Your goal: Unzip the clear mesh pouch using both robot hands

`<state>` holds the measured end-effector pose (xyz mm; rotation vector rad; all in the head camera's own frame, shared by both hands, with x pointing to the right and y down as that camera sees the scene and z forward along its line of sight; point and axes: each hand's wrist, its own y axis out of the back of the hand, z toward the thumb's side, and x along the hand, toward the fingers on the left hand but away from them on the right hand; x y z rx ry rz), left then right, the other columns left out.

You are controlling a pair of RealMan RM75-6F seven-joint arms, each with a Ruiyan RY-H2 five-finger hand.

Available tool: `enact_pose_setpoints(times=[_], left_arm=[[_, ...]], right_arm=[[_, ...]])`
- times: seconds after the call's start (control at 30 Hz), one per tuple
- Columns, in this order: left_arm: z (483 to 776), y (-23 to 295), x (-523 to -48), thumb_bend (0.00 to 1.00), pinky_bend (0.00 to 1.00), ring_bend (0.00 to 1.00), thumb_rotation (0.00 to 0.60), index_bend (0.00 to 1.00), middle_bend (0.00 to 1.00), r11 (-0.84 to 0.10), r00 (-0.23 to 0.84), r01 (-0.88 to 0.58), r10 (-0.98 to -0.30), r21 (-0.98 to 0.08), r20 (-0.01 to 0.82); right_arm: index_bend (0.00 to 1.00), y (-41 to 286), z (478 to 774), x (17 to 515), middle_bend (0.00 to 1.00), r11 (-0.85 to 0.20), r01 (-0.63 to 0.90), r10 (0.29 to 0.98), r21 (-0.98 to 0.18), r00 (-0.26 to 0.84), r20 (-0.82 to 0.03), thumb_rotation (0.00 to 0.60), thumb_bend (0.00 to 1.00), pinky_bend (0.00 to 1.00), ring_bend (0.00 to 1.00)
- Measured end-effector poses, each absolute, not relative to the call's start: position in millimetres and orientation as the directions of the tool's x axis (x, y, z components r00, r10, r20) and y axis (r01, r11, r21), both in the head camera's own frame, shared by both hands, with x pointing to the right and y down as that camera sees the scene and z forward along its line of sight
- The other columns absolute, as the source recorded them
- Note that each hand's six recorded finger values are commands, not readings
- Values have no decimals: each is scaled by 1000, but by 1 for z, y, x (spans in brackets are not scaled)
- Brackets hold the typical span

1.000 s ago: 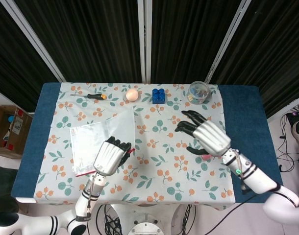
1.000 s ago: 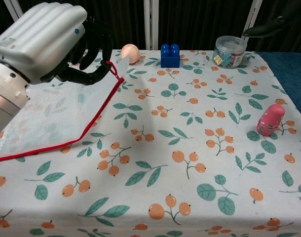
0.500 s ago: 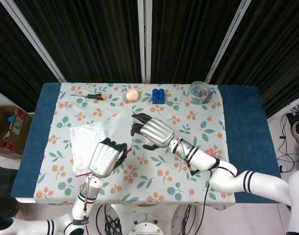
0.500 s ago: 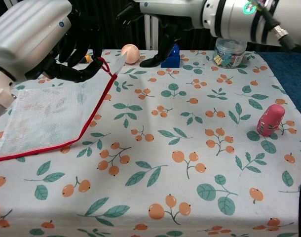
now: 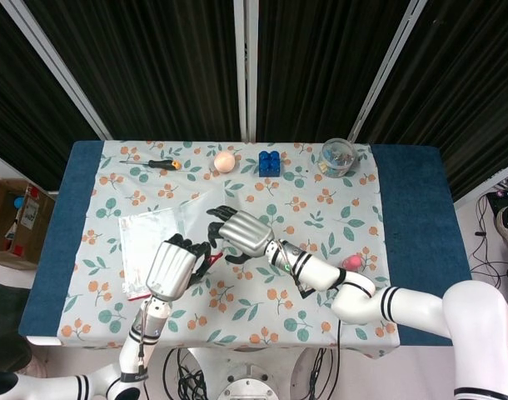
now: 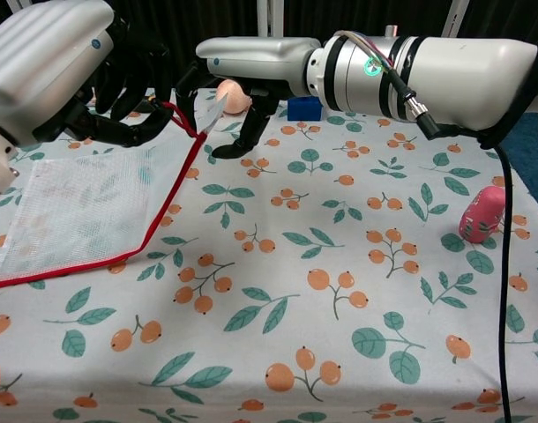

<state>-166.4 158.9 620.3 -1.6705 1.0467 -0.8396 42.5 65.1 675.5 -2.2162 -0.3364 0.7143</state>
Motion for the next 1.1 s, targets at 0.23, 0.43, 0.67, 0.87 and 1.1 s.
enact_pose_setpoints(times=[0.23, 0.43, 0.67, 0.87, 1.1], left_arm=[[622, 160, -172, 381, 638, 760, 600, 761, 809, -178, 377, -272, -924, -946, 66], [627, 164, -183, 381, 639, 757, 600, 761, 808, -184, 332, -296, -940, -937, 80], [640, 171, -199, 381, 638, 754, 600, 760, 805, -213, 273, -330, -954, -919, 123], [654, 175, -210, 380, 638, 753, 600, 761, 804, -243, 234, -330, -957, -912, 170], [670, 179, -219, 378, 638, 748, 600, 755, 798, -292, 212, -333, -950, -896, 231]], right_arm=[[760, 62, 675, 33, 407, -667, 51, 462, -744, 811, -358, 600, 424, 152, 147], [928, 51, 664, 27, 480, -664, 132, 505, -736, 806, -310, 600, 489, 159, 190], [955, 36, 647, 30, 495, -656, 222, 559, -721, 786, -266, 600, 510, 159, 191], [966, 30, 637, 37, 501, -647, 260, 583, -717, 775, -244, 600, 517, 159, 191], [976, 27, 632, 43, 507, -646, 288, 595, -707, 770, -230, 600, 520, 159, 200]])
